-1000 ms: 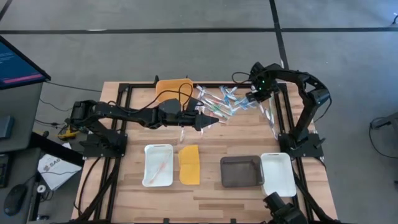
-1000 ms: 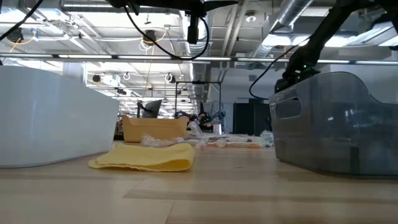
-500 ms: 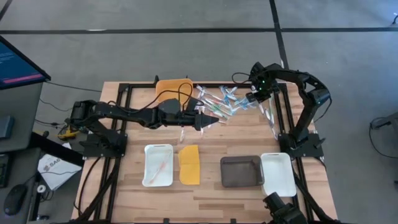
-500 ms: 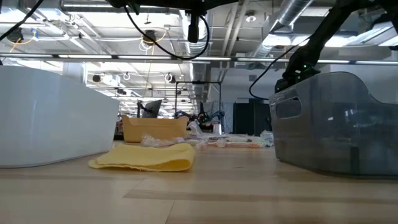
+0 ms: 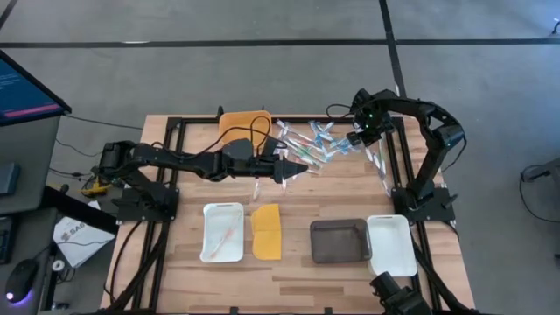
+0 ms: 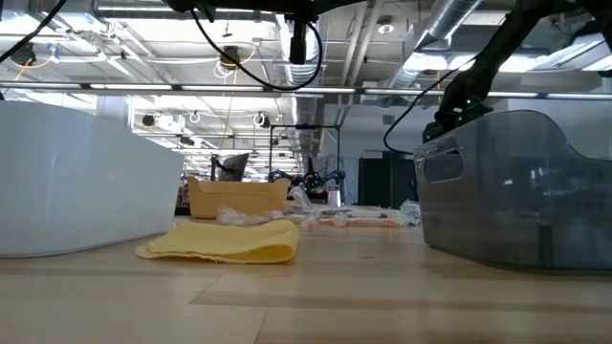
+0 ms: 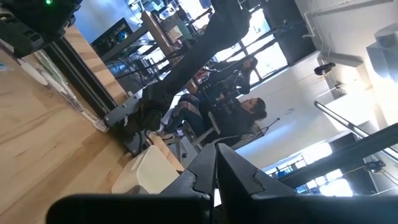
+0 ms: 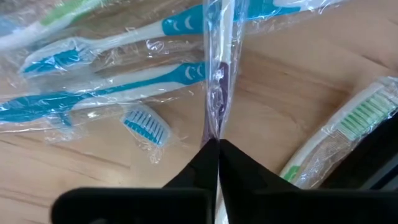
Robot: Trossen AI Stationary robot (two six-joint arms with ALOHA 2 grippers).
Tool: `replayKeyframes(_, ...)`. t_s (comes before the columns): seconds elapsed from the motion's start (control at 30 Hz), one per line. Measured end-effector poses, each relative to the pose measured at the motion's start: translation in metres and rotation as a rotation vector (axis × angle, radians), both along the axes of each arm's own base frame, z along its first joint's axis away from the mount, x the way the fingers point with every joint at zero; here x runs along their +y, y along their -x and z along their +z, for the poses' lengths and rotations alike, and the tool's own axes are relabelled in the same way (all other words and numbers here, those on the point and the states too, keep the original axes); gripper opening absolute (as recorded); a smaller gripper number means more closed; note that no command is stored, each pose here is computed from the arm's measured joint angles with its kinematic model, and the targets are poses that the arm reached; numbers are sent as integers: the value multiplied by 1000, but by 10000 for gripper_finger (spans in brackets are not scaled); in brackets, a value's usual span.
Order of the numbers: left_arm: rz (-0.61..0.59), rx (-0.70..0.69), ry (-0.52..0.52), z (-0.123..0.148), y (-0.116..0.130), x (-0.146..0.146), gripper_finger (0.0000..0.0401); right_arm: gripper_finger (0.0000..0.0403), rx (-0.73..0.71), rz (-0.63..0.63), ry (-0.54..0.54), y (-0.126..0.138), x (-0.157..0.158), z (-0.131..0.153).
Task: Pick & Place Toothbrushes
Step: Put the purple toothbrush into the right white bin
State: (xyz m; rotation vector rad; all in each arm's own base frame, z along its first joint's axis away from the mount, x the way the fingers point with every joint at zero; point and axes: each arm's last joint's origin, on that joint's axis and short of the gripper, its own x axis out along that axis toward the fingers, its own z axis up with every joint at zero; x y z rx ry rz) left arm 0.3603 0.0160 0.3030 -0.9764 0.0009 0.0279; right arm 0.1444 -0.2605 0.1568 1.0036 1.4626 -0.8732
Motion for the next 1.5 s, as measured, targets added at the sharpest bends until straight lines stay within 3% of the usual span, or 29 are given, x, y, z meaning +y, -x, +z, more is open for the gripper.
replayKeyframes(0.3,-8,0,0,0,0,-3,8,2,21,26,-44,1,6,3)
replayKeyframes(0.67,8,-3,-2,0,0,-2,8,1,-40,13,72,9,29,56)
replayKeyframes(1.1,26,-18,-4,2,0,-2,8,0,-128,21,197,23,101,129)
replayKeyframes(1.5,70,-43,7,4,0,-4,8,0,-262,13,270,45,180,168)
